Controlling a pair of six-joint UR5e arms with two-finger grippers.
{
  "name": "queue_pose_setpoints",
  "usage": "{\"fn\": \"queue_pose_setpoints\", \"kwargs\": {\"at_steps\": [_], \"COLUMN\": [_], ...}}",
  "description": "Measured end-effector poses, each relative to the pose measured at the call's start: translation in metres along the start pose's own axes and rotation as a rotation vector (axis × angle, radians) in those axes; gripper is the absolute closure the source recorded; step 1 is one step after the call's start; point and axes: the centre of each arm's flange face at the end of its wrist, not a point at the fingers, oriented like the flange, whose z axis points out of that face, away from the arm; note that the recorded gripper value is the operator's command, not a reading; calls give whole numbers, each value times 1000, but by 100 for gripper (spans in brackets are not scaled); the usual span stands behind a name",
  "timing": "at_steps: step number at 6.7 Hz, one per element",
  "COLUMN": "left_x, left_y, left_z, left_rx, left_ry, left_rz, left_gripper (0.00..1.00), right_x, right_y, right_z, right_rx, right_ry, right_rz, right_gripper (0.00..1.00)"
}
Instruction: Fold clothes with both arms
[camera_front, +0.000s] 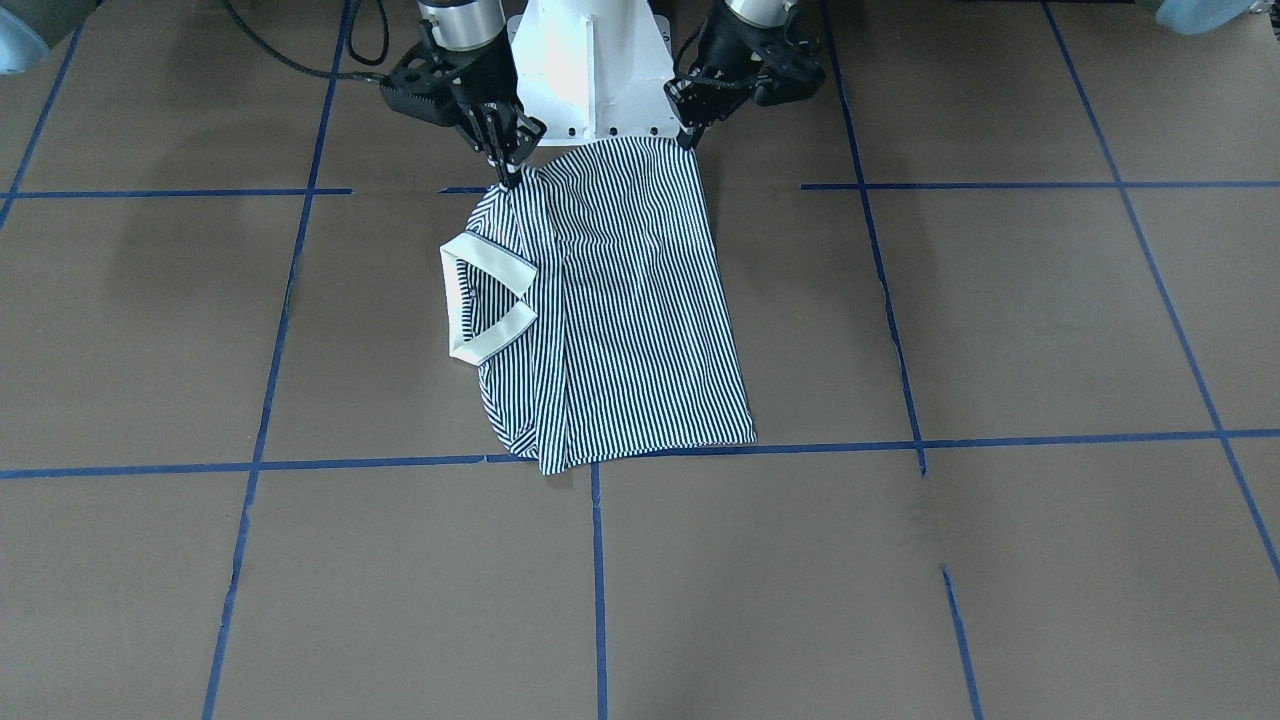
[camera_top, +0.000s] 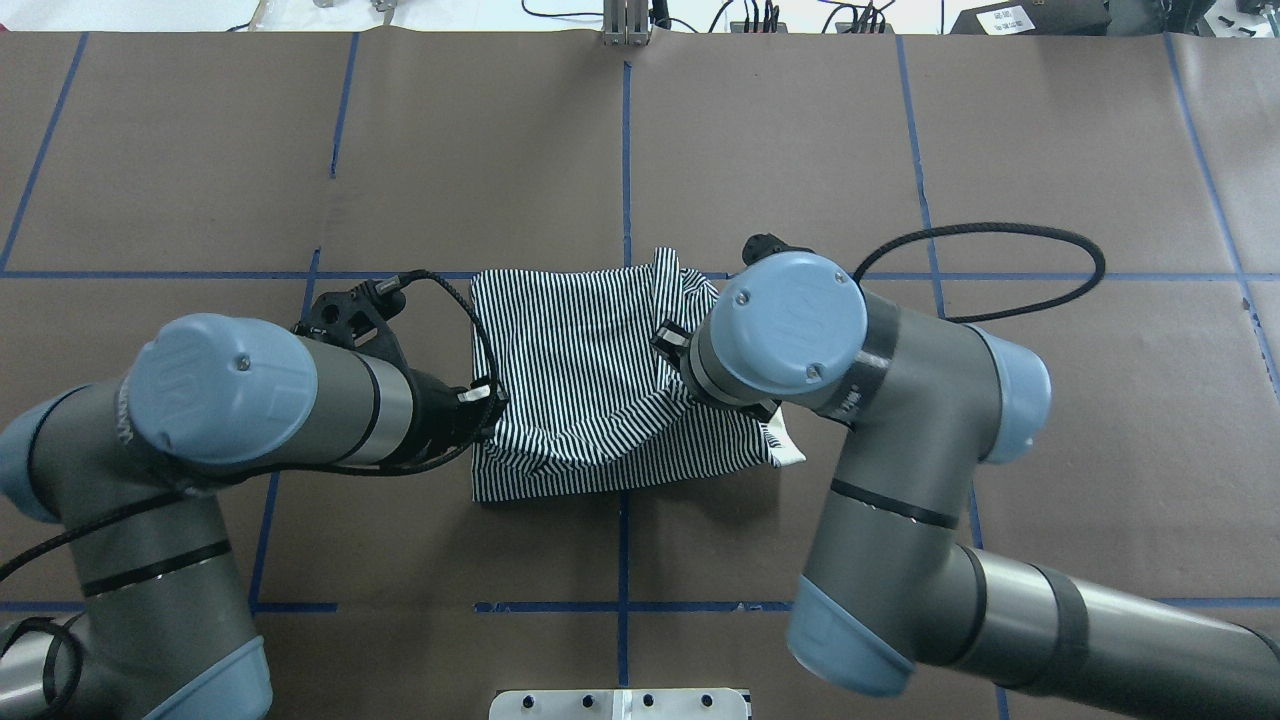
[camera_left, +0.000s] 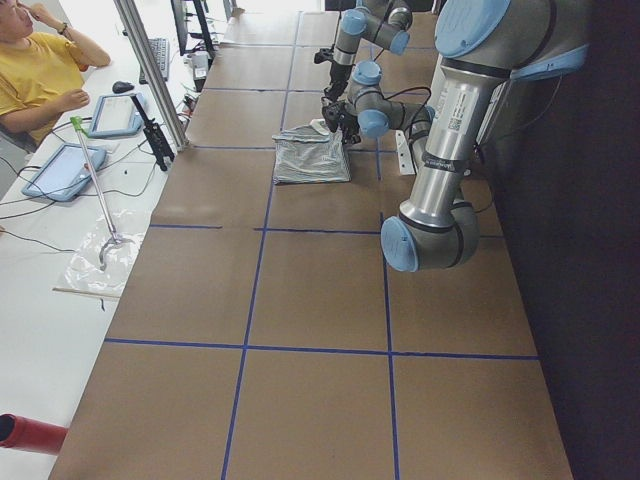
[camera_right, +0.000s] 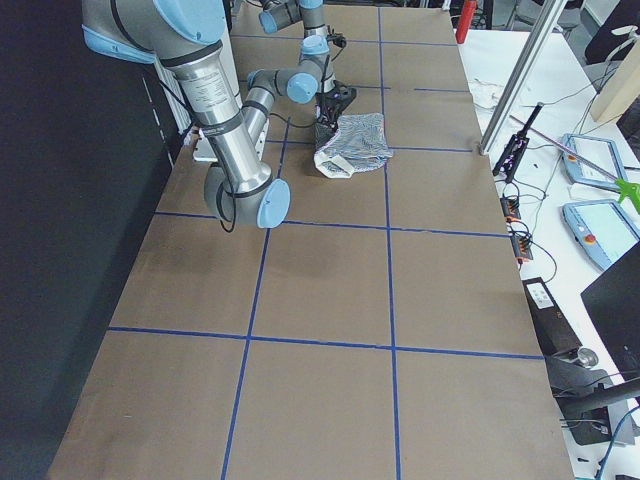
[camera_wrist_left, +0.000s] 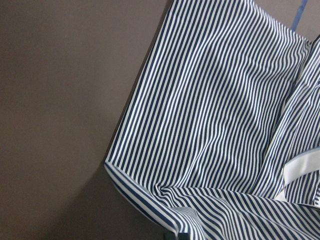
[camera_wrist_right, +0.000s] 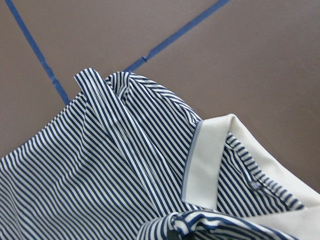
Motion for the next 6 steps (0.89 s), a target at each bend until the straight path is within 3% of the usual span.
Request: {"fn": "queue_pose_setpoints", "kwargs": {"at_steps": [1,2,3,4,6], "left_x": [10,18,24,26,31], "left_y": [-28,-58,-97,-143,-209], "left_z": [16,37,65,93,109], "left_rx": [37,73,113,156,203], "left_ry": [-3,-6,-6,-5,18], "left_rz": [8,17,40,76,115], "left_gripper": [100,82,43,35,33], "right_x": [-27,-54,-77,-92,-105], "right_y": [-21,-47,-74,-103,-152], "right_z": [23,49,76,101,102], "right_rx": [2,-9,-17,-15,-45], "right_ry": [4,-2,8,24,16], "right_rz": [8,20,13,-14,-33], "right_gripper": [93,10,0,0,0]}}
